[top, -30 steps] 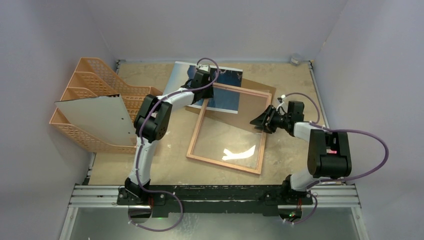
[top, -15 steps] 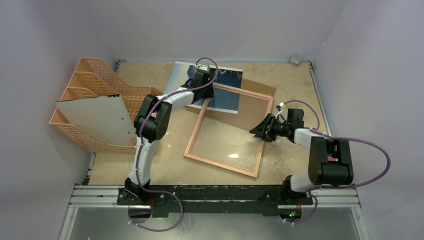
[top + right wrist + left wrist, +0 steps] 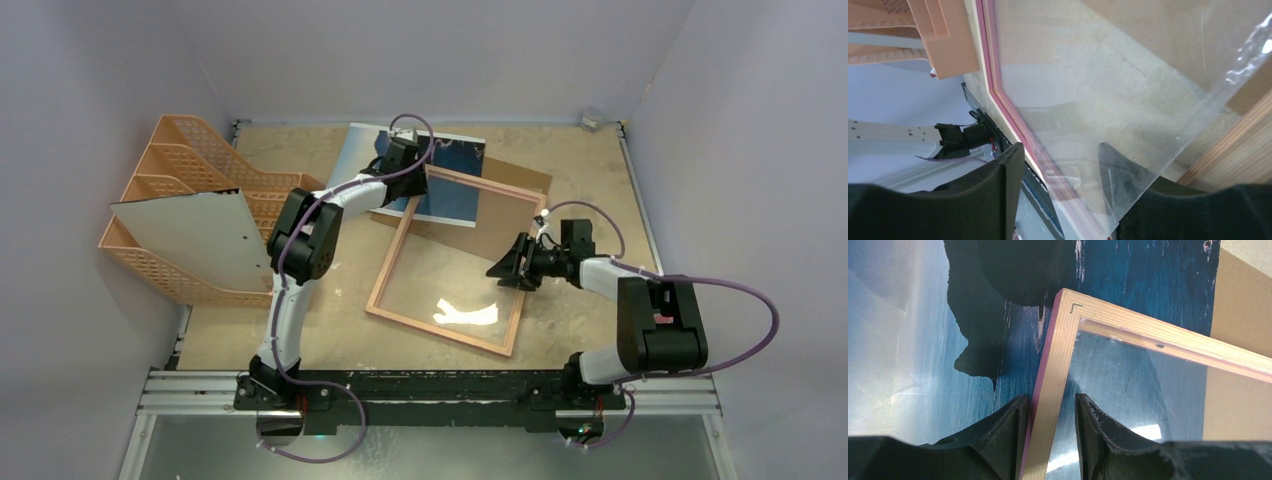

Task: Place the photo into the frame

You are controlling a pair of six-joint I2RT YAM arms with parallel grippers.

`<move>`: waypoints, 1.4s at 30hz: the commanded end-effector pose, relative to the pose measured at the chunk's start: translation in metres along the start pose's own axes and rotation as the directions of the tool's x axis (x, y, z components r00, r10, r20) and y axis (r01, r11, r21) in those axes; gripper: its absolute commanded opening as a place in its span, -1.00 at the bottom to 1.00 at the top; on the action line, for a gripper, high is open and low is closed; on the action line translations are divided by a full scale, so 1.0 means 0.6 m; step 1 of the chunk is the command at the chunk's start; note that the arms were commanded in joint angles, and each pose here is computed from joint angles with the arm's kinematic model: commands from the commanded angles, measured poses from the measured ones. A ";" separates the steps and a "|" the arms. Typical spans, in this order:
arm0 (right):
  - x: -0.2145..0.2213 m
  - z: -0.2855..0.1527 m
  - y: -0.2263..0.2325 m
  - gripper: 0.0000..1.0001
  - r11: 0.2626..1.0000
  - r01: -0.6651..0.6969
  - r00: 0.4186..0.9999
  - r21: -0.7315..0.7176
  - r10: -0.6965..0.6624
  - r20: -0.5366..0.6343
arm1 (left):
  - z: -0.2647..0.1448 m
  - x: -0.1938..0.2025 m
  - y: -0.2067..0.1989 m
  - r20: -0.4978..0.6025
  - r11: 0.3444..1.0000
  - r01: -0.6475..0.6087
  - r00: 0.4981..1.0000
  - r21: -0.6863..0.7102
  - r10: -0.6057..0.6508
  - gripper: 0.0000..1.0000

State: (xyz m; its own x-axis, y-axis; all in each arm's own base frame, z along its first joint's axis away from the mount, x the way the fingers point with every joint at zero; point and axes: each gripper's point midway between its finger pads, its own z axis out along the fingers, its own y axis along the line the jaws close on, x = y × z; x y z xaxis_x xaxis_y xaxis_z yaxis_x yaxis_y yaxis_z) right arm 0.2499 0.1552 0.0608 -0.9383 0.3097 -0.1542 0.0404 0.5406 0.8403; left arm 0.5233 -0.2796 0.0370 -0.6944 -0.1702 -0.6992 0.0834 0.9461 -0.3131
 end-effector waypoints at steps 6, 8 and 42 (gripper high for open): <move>0.004 -0.010 0.031 -0.32 0.999 0.000 1.000 -0.035 0.000 0.006 | -0.002 0.044 0.020 -0.125 1.000 0.020 0.992 0.005 -0.019 -0.11; 0.008 -0.012 0.036 -0.44 0.999 -0.012 1.000 -0.048 0.013 0.010 | -0.013 0.028 0.005 -0.121 0.998 0.023 0.993 0.064 -0.016 -0.05; 0.033 0.003 0.019 -0.67 0.992 -0.055 0.998 -0.110 0.054 -0.018 | -0.248 0.142 0.081 -0.227 0.986 0.104 0.971 0.132 -0.072 0.29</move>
State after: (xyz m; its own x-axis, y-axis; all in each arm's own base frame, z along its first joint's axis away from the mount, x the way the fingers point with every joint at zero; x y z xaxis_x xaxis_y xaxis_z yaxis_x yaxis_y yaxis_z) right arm 0.2261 0.1662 0.0617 -0.9337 0.3536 -0.0567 0.1139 0.4432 0.8892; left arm 0.3694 -0.2017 0.0525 -0.8433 -0.1639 -0.5119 0.0782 0.9048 -0.4186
